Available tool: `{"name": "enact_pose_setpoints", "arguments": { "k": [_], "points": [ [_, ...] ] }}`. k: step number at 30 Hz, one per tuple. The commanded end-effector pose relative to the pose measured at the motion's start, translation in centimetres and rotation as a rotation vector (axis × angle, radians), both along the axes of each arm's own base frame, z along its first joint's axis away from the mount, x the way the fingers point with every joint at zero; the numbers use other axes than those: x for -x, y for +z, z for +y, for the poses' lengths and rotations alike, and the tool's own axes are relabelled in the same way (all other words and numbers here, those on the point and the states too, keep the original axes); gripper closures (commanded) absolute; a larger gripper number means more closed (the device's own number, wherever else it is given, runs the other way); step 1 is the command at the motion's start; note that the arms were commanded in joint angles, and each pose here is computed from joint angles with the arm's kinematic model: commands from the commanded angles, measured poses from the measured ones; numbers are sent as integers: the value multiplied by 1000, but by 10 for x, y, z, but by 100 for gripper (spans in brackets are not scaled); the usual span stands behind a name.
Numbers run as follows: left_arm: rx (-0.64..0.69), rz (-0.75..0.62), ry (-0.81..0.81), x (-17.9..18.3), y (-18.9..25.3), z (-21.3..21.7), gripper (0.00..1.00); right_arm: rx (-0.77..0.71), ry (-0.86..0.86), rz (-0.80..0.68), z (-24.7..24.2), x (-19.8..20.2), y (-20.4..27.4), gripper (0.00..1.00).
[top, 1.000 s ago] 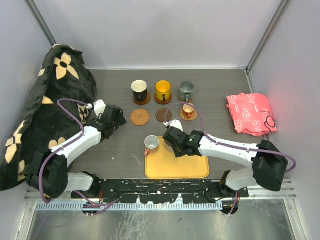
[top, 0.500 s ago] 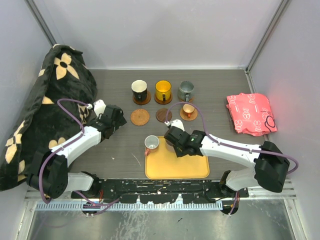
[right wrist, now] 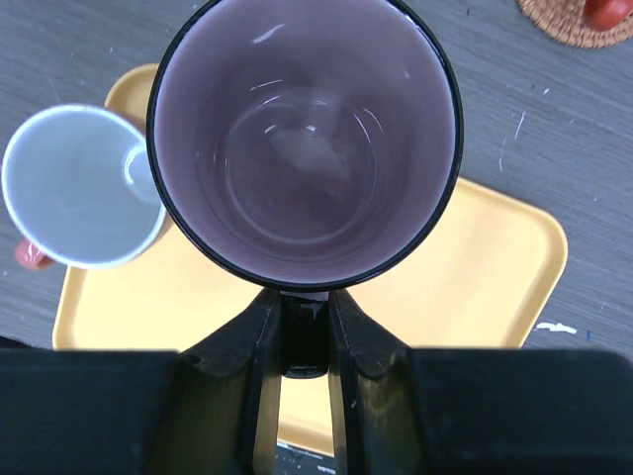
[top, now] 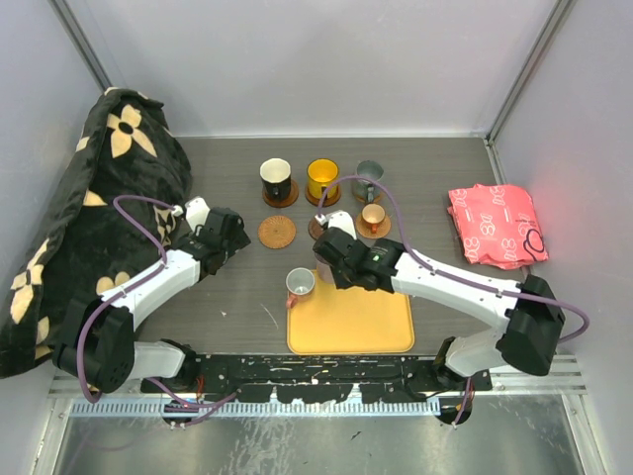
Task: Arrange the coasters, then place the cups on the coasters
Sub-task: Pick up the cup from the tray, then place the cup on the coaster.
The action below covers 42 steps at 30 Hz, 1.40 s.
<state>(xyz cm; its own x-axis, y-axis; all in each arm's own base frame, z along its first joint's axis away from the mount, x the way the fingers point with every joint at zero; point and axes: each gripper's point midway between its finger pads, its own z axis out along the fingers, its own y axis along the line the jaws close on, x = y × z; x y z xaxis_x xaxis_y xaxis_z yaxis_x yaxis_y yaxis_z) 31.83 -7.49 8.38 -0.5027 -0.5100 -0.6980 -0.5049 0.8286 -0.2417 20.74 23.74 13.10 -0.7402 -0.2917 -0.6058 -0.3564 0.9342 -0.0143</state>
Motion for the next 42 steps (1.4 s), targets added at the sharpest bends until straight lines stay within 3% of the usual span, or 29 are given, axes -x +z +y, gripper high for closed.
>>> {"name": "enact_pose_setpoints", "arguments": {
  "k": [1, 7, 23, 42],
  "points": [
    [9, -55, 7, -9, 12, 0, 2, -15, -54, -123, 11, -36, 24, 99],
    [10, -57, 6, -9, 13, -1, 2, 7, -127, -178, 10, -64, 24, 99],
    [12, -56, 4, -10, 12, -1, 2, -142, -236, -372, 33, -117, 38, 99],
    [12, -46, 1, -11, 9, -3, 2, -142, -248, -394, 44, -152, 6, 99]
  ]
}}
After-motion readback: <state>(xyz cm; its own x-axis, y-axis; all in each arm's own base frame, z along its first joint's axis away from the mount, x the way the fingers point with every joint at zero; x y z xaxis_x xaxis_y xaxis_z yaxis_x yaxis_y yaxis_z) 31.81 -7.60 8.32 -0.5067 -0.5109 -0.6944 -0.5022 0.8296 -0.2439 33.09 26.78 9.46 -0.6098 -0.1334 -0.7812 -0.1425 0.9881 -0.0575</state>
